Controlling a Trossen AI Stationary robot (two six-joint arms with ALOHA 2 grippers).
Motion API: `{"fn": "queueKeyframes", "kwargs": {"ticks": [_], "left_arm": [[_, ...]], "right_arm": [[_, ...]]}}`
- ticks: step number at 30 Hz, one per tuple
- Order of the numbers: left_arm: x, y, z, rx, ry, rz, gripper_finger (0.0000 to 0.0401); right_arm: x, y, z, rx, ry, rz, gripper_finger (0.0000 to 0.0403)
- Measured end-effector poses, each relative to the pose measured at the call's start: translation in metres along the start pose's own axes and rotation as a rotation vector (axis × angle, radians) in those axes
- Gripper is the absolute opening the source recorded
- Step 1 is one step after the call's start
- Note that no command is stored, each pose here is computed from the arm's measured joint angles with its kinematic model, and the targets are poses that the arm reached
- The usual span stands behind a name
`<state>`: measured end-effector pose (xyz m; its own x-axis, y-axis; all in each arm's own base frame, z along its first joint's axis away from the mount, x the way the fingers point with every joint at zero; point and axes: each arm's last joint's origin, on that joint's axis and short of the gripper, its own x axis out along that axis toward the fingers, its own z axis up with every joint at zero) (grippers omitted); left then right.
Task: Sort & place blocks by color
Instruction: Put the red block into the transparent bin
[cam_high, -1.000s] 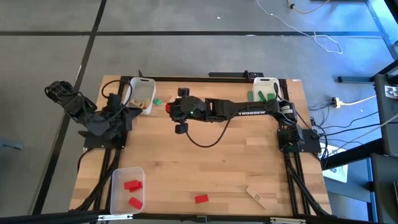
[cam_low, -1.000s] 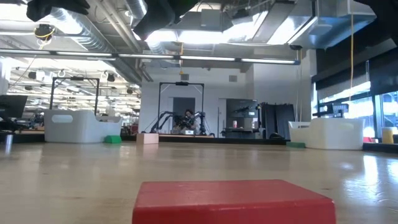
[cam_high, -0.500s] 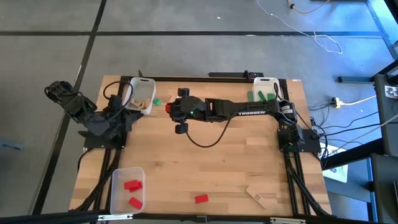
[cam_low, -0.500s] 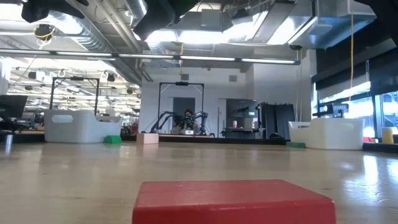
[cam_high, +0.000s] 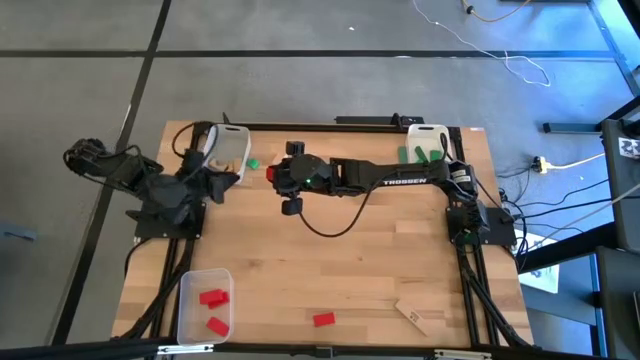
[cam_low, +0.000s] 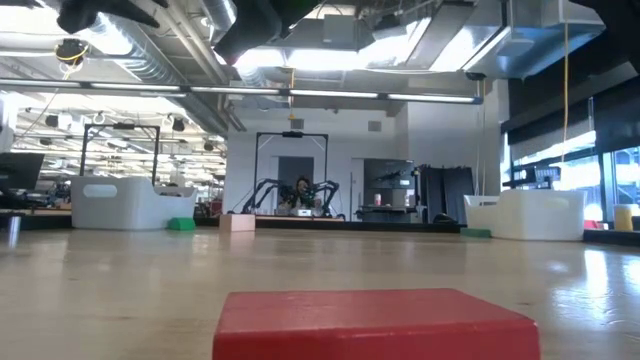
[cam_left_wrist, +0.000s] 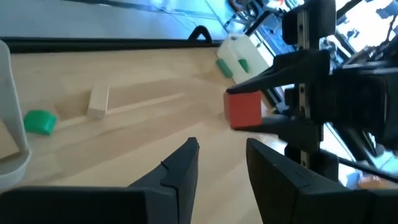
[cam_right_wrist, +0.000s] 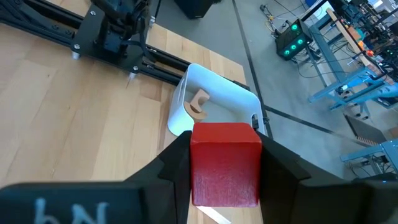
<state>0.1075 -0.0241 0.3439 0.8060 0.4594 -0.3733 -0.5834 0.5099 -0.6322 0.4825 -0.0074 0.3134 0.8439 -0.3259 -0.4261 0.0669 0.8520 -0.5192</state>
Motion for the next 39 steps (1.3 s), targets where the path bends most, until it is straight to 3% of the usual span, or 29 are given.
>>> {"fn": "queueKeyframes", "kwargs": {"ticks": [8, 10, 18, 22, 29, 32, 35, 39], "left_arm": [[0.024, -0.017, 0.0, 0.009, 0.022, -0.016, 0.0126], [0.03, -0.02, 0.0, 0.061, 0.033, -0.021, 0.0126], [0.035, -0.022, 0.0, 0.488, 0.08, -0.074, 0.0126], [0.03, -0.021, 0.001, 0.717, 0.121, -0.165, 0.0126], [0.029, -0.021, -0.001, 1.286, 0.111, -0.268, 0.0126], [0.029, -0.021, 0.0, 1.473, 0.084, -0.272, 0.0126], [0.029, -0.02, 0.0, 1.519, 0.066, -0.237, 0.0126], [0.03, -0.021, 0.003, 1.402, 0.036, -0.175, 0.0126]], "right_arm": [[0.0, 0.0, 0.0, 0.0, 0.0, 0.0, 0.0129], [0.0, 0.0, 0.0, 0.0, 0.0, 0.0, 0.0129], [0.0, 0.0, 0.0, -0.001, 0.001, 0.0, 0.0129], [0.0, 0.0, 0.0, -0.002, 0.001, 0.0, 0.0129], [0.0, 0.0, 0.0, -0.002, 0.001, 0.0, 0.0129], [0.0, 0.0, 0.0, -0.001, 0.001, 0.0, 0.0129], [0.0, 0.0, 0.0, -0.001, 0.001, 0.0, 0.0129], [0.0, 0.0, 0.0, -0.001, 0.001, 0.0, 0.0129]]}}
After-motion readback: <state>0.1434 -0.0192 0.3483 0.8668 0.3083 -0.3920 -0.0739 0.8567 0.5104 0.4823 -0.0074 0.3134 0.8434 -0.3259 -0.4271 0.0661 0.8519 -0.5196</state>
